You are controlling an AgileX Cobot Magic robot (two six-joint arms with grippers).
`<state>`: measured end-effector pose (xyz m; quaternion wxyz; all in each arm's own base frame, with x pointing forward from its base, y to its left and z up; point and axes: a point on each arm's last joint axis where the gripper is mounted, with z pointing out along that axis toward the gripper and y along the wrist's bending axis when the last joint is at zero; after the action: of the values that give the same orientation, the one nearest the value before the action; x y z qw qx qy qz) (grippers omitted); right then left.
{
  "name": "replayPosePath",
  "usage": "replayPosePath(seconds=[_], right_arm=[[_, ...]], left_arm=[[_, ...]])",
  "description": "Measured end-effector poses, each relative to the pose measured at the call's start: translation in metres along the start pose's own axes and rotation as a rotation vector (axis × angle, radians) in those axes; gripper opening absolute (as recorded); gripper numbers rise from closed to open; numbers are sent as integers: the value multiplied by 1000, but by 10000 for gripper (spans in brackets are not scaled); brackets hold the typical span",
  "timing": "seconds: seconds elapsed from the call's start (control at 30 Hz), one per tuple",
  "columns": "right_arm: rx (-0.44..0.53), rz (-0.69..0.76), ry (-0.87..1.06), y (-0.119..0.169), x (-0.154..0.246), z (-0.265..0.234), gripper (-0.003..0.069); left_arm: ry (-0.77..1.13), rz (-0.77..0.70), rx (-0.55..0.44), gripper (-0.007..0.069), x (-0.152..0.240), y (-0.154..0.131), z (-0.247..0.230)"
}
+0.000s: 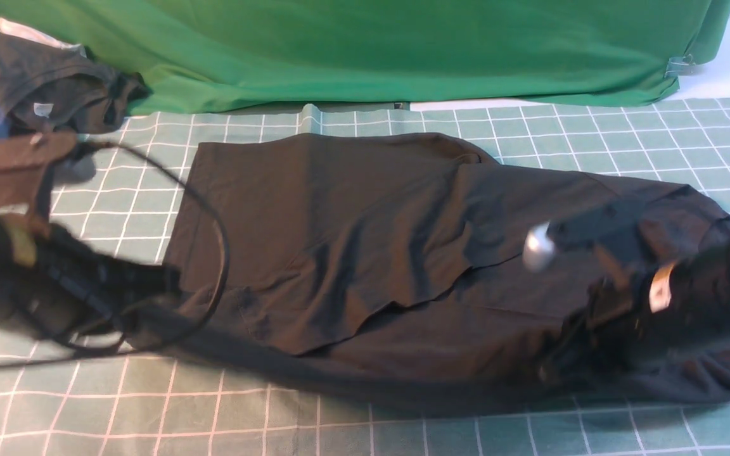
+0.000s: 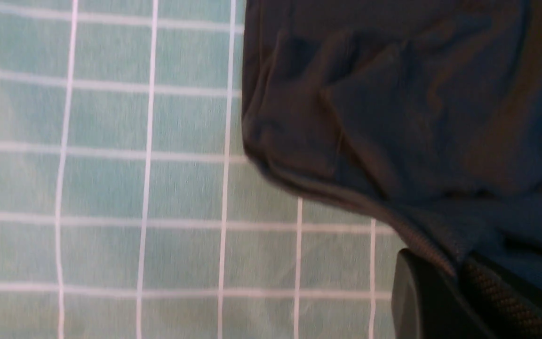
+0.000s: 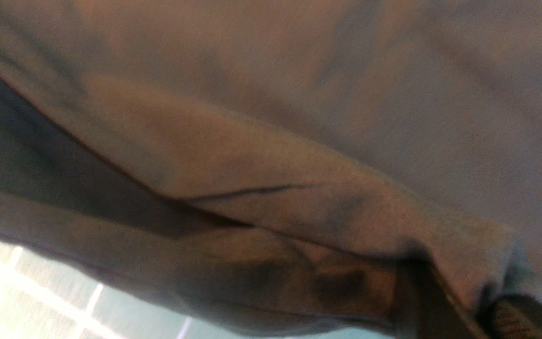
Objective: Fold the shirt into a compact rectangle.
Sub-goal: 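Fold the black garment in half by bringing its near edge over to the far edge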
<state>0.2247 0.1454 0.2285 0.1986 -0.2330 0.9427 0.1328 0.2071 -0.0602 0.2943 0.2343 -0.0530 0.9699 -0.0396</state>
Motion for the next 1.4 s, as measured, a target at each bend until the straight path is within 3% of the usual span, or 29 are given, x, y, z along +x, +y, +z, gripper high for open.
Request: replayPosePath(seconds=[0.07, 0.33, 0.63, 0.8, 1.07, 1.17, 1.27, 1.37, 1.4], right_arm=[[6, 0, -21, -4, -8, -5, 34], [73, 42, -142, -48, -80, -24, 34], [91, 37, -136, -92, -162, 26, 34], [89, 46, -127, -112, -191, 61, 34], [93, 41, -141, -127, -212, 100, 46], [99, 42, -152, -130, -214, 111, 80], [109, 38, -178, -132, -216, 115, 193], [118, 12, -188, -133, -221, 110, 337], [120, 4, -186, -133, -221, 108, 351]], left_arm=[[-11, -6, -3, 13, -8, -1, 2], [-98, -95, 7, 13, -110, 6, 28], [-92, -156, 10, 13, -200, 19, 93], [-71, -171, 1, 13, -229, 24, 131], [-59, -163, -13, 13, -240, 28, 188], [-83, -160, -12, 16, -242, 29, 197], [-107, -160, -7, 53, -244, 28, 200], [-135, -164, -3, 139, -247, 28, 199], [-139, -168, -3, 162, -248, 28, 198]])
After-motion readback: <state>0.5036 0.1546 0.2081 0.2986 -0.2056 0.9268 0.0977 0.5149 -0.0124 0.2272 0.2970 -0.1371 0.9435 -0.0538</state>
